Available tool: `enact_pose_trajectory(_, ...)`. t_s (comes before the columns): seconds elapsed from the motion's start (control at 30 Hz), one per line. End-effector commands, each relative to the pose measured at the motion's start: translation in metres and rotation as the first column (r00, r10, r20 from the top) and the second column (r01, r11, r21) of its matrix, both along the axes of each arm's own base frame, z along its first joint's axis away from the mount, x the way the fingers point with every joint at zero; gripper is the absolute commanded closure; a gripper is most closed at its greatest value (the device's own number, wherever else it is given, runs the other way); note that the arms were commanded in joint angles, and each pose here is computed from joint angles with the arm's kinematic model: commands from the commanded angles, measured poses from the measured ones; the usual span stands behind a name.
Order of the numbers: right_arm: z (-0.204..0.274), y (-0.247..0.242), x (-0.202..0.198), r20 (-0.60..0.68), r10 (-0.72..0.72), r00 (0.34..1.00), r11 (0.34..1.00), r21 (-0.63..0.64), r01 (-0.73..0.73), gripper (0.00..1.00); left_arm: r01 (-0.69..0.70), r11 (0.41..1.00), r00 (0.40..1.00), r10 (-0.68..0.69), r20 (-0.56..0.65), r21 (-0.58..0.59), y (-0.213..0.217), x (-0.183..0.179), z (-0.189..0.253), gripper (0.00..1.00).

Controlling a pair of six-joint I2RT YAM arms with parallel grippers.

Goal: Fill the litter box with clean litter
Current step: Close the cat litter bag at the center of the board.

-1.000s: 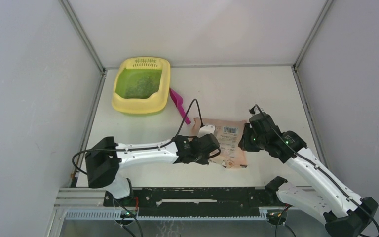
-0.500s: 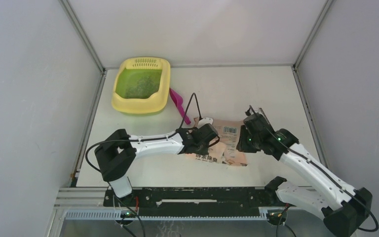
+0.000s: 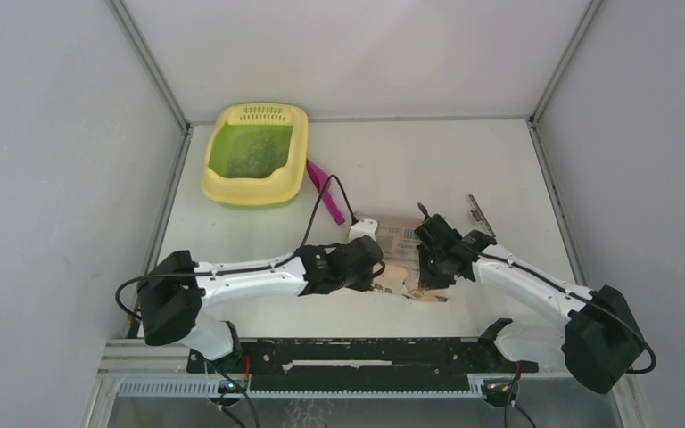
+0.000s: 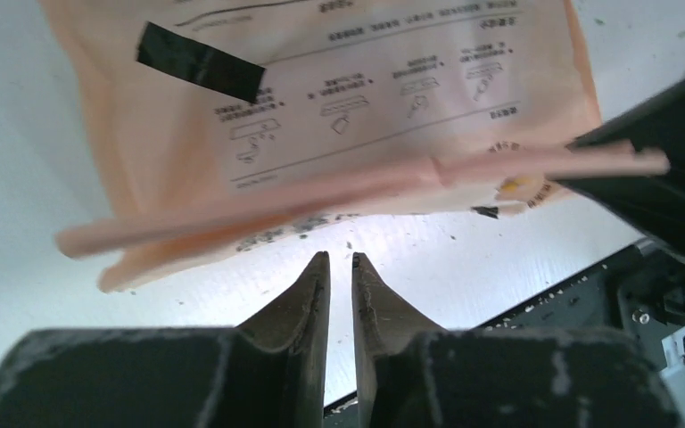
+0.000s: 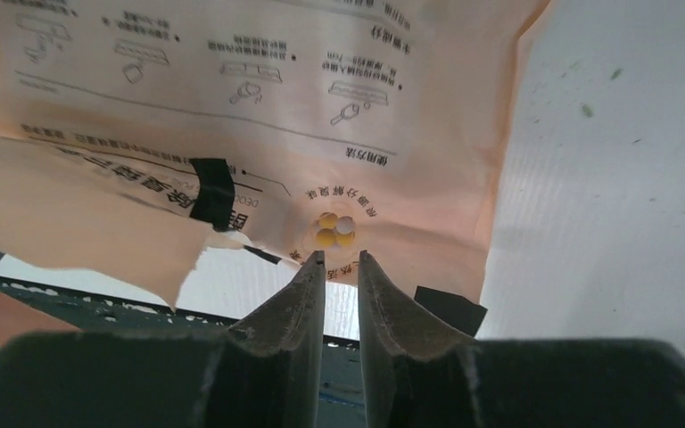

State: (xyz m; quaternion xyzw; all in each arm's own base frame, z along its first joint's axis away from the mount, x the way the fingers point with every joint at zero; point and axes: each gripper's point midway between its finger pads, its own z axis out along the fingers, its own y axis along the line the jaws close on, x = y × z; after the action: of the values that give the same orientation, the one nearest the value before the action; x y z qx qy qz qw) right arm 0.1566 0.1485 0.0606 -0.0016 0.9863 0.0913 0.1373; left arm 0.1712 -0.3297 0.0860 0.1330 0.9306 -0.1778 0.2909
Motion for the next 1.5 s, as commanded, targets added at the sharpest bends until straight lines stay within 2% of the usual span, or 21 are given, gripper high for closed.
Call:
enact_pose_trajectory(0.0, -0.012, 0.019, -0.005, -0.03, 0.016, 0.999, 0.998, 0.068, -0.014, 0.74, -0.017, 1.0, 1.0, 0.016, -0.008, -0.022, -0.009, -0.009, -0.011, 0.82)
enact_pose_trajectory(0.27, -0.03, 0.029, -0.006, -0.07, 0.031, 0.997, 0.997, 0.066, -0.026, 0.75, -0.007, 1.0, 1.0, 0.007, -0.01, -0.026, -0.012, -0.014, -0.012, 0.82)
enact_pose_trajectory(0.6, -0.027, 0.027, 0.006, -0.031, 0.001, 1.0, 0.999, 0.041, 0.0, 0.78, -0.015, 1.0, 1.0, 0.014, -0.011, -0.023, -0.006, -0.016, -0.013, 0.82)
enact_pose_trajectory(0.77, -0.045, 0.027, 0.001, -0.072, 0.02, 0.997, 1.0, -0.009, -0.02, 0.86, -0.018, 0.999, 1.0, 0.018, -0.006, -0.028, -0.005, -0.015, -0.01, 0.81)
enact_pose_trajectory(0.9, -0.061, 0.025, -0.007, -0.115, 0.024, 0.993, 0.999, -0.041, -0.029, 1.0, -0.018, 0.999, 1.0, 0.018, -0.001, -0.032, -0.008, -0.014, -0.007, 0.81)
enact_pose_trajectory(0.97, -0.063, 0.022, -0.011, -0.125, 0.02, 0.992, 0.998, -0.051, -0.026, 1.0, -0.018, 0.999, 1.0, 0.018, 0.0, -0.034, -0.01, -0.013, -0.006, 0.82)
enact_pose_trajectory(1.07, -0.05, 0.015, -0.005, -0.065, 0.001, 0.998, 0.998, -0.058, -0.005, 0.94, -0.013, 0.999, 1.0, 0.013, 0.006, -0.031, -0.014, -0.011, -0.005, 0.81)
enact_pose_trajectory(1.2, -0.005, 0.006, 0.012, 0.082, -0.03, 0.996, 0.999, -0.04, 0.033, 0.79, -0.006, 1.0, 1.0, 0.006, 0.007, -0.015, -0.019, -0.007, -0.008, 0.82)
enact_pose_trajectory(1.3, 0.032, 0.0, 0.017, 0.182, -0.029, 0.983, 0.999, -0.012, 0.032, 0.74, -0.003, 1.0, 1.0, 0.003, 0.002, -0.012, -0.025, -0.003, -0.011, 0.82)
enact_pose_trajectory(1.47, 0.051, 0.007, 0.001, 0.183, -0.006, 0.983, 0.998, 0.057, -0.005, 0.78, -0.01, 1.0, 1.0, 0.01, -0.011, 0.01, -0.028, 0.01, -0.025, 0.82)
